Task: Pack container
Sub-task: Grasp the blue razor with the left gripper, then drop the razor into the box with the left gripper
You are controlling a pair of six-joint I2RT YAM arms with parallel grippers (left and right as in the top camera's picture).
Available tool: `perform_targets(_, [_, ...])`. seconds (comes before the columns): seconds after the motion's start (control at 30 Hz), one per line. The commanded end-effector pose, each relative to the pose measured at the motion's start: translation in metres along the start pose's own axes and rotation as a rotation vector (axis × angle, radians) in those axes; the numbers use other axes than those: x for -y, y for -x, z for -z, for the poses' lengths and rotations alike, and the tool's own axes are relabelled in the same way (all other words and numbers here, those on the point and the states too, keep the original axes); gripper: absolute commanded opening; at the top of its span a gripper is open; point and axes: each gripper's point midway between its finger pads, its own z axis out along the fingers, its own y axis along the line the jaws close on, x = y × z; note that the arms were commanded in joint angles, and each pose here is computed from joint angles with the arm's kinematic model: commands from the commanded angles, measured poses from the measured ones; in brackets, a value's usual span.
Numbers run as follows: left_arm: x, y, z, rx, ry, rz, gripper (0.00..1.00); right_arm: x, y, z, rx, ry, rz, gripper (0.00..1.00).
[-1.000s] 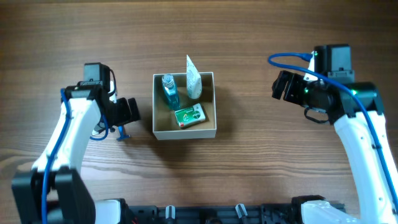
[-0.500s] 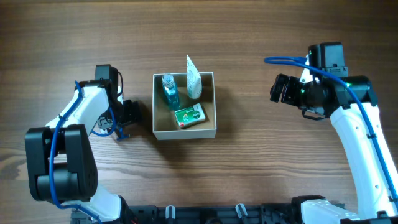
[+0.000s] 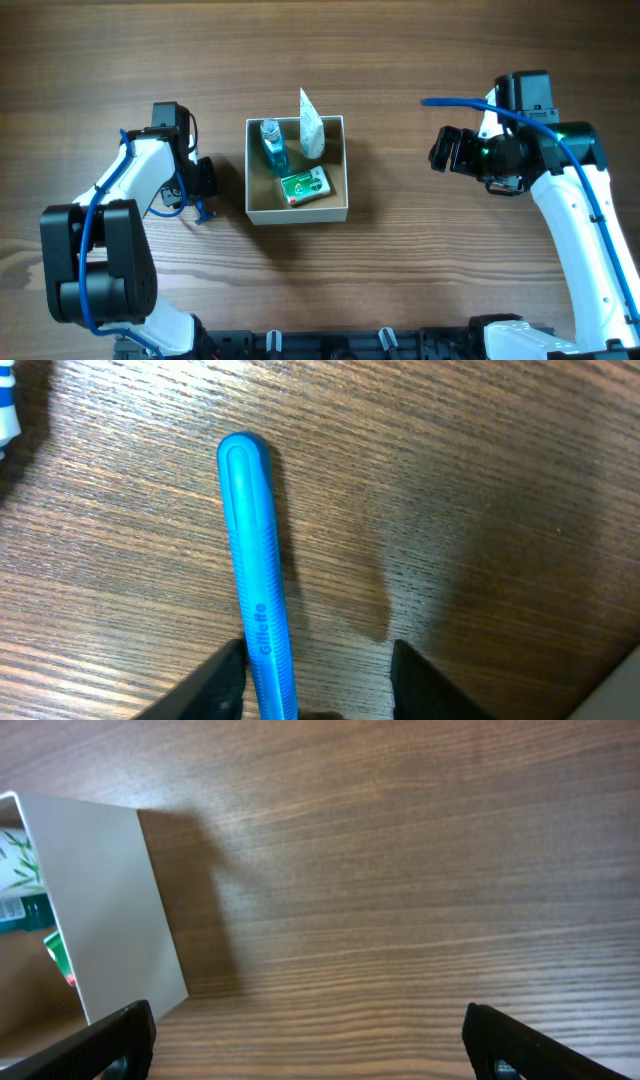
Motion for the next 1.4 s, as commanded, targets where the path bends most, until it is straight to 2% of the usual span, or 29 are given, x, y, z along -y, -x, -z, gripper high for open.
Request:
perform_targets(0.0, [-0.005, -0.002, -0.008, -0.022, 0.018, 0.005, 0.40, -0.001, -0.007, -0.002, -0.032, 0.015, 0.016, 1.00])
perform_targets(0.2, [-0.006, -0.006, -0.019, -0.054, 0.027, 0.006, 0.32, 0.000, -0.011, -0.001, -0.049, 0.010, 0.020, 1.00])
perform_targets(0.4, [-0.006, -0.009, -0.013, -0.073, 0.033, 0.006, 0.12, 0.000, -0.012, -0.001, -0.050, 0.009, 0.032, 1.00])
perform_targets(0.5, [-0.004, -0.002, 0.006, -0.046, 0.025, 0.005, 0.05, 0.001, -0.012, -0.001, -0.049, 0.009, 0.038, 1.00])
perform_targets(0.67, [0.015, 0.007, 0.083, 0.085, -0.018, -0.048, 0.04, 0.002, -0.010, -0.001, -0.044, 0.003, 0.038, 1.00])
perform_targets(0.73, [0.036, -0.002, 0.124, 0.202, -0.059, -0.163, 0.04, 0.003, -0.008, -0.002, -0.035, -0.004, 0.040, 1.00])
perform_targets(0.8, [0.060, -0.018, 0.156, 0.300, -0.102, -0.356, 0.04, 0.003, -0.007, -0.002, -0.029, -0.005, 0.040, 1.00])
perform_targets(0.93, [0.120, -0.073, 0.205, 0.484, -0.170, -0.875, 0.04, 0.002, -0.005, -0.002, -0.022, -0.003, 0.041, 1.00])
perform_targets(1.0, [0.141, -0.093, 0.215, 0.541, -0.192, -1.056, 0.04, 0.002, -0.005, -0.002, -0.022, -0.002, 0.041, 1.00])
perform_targets(1.07, [0.162, -0.116, 0.215, 0.579, -0.164, -1.392, 0.04, 0.002, -0.005, -0.002, -0.020, -0.002, 0.041, 1.00])
perform_targets(1.1, [0.169, -0.120, 0.212, 0.582, -0.153, -1.475, 0.04, 0.002, -0.004, -0.002, -0.018, -0.001, 0.041, 1.00])
perform_targets(1.17, [0.181, -0.119, 0.202, 0.572, -0.138, -1.561, 0.04, 0.002, -0.004, -0.002, -0.019, -0.001, 0.041, 1.00])
perform_targets(1.37, [0.198, -0.085, 0.143, 0.440, -0.077, -1.568, 0.04, 0.002, -0.005, -0.002, -0.022, -0.002, 0.041, 1.00])
